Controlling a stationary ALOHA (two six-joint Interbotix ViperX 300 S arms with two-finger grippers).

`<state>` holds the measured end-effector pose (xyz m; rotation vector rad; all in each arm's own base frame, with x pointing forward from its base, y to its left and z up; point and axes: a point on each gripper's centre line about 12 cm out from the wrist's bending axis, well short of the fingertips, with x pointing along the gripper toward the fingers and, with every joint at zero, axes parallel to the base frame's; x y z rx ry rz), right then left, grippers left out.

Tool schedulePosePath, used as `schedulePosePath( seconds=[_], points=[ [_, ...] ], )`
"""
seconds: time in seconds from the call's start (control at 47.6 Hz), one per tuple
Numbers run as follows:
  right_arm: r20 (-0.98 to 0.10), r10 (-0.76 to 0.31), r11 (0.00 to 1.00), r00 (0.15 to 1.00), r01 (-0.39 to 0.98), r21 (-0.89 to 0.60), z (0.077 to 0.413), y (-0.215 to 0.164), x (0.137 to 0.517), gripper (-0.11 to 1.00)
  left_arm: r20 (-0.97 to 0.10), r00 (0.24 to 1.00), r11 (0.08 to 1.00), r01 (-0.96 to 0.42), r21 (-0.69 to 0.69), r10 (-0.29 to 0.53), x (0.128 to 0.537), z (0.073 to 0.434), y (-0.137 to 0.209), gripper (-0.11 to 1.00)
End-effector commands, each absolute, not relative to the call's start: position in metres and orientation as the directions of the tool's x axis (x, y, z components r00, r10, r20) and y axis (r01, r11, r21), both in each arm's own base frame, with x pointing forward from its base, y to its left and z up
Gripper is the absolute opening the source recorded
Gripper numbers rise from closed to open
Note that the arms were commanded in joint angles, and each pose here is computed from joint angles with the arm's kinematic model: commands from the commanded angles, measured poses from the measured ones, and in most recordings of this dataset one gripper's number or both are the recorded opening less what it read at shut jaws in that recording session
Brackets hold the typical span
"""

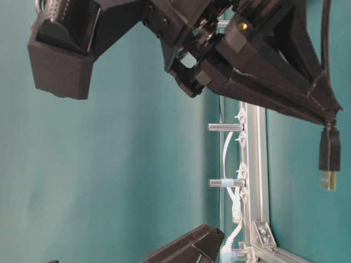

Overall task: Insert the wire through the string loop located on the left side.
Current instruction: 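Push the USB plug through the black zip-tie loop with the right gripper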

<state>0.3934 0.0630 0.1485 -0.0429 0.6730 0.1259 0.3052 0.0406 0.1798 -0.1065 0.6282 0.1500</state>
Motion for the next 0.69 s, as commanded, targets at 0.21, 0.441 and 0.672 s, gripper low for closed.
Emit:
schedulePosePath(
  seconds=[0.21,0.441,0.672],
  points=[
    [-0.575,0.104,0.992,0.811,-0.128,-0.001,0.1695,0.0629,0.3984,0.10,-0.568,0.816,0.985,-0.165,-0.053,0.106,0.3071,0.1881,0.0395,0.83],
    [-0.572,0.105,0.992,0.814,-0.129,-0.002,0.1704,0.0634,0.3985,0.10,-0.567,0.817,0.986,-0.159,-0.053,0.101,0.3077,0.1886,0.0376,0.83],
    [-0.573,0.103,0.992,0.813,-0.127,-0.002,0.1698,0.0628,0.3986,0.10,-0.568,0.817,0.986,-0.156,-0.053,0.098,0.3082,0.1885,0.0367,0.83]
  ],
)
